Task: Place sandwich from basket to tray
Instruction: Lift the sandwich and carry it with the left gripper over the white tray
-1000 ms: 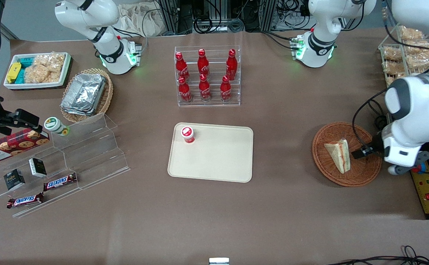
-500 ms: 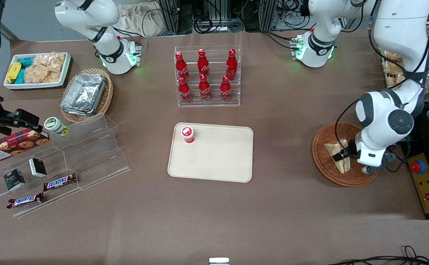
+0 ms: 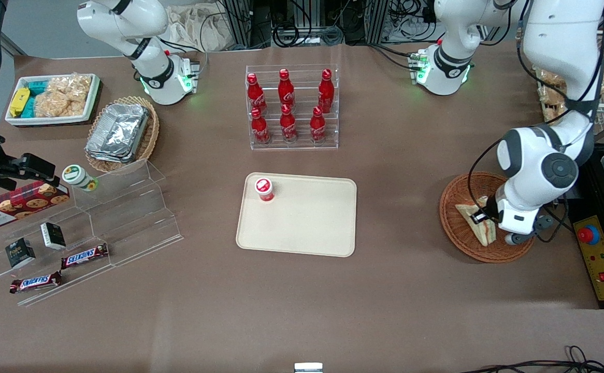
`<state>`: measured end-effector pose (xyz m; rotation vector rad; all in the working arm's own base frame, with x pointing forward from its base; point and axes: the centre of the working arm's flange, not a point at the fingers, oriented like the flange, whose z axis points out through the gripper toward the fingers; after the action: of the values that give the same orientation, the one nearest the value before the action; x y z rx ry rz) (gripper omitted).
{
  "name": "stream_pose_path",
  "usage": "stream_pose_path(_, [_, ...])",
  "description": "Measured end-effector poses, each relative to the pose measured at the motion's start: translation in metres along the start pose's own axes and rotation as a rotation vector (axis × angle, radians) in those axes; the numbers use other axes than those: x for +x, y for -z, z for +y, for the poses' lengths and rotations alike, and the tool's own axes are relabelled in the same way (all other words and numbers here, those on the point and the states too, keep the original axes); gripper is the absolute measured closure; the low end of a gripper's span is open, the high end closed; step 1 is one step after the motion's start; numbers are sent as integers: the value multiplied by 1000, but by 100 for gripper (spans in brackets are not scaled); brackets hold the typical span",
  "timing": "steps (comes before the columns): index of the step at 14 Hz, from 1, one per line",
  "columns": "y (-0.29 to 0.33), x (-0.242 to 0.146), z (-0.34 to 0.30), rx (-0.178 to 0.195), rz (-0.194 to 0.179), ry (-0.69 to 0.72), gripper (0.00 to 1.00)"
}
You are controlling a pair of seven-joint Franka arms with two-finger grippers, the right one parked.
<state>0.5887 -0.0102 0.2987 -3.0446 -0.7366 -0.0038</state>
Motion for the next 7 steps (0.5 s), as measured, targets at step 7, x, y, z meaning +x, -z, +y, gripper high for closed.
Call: stream_pose_path(7, [260,-33,55,38,-57,-140,81])
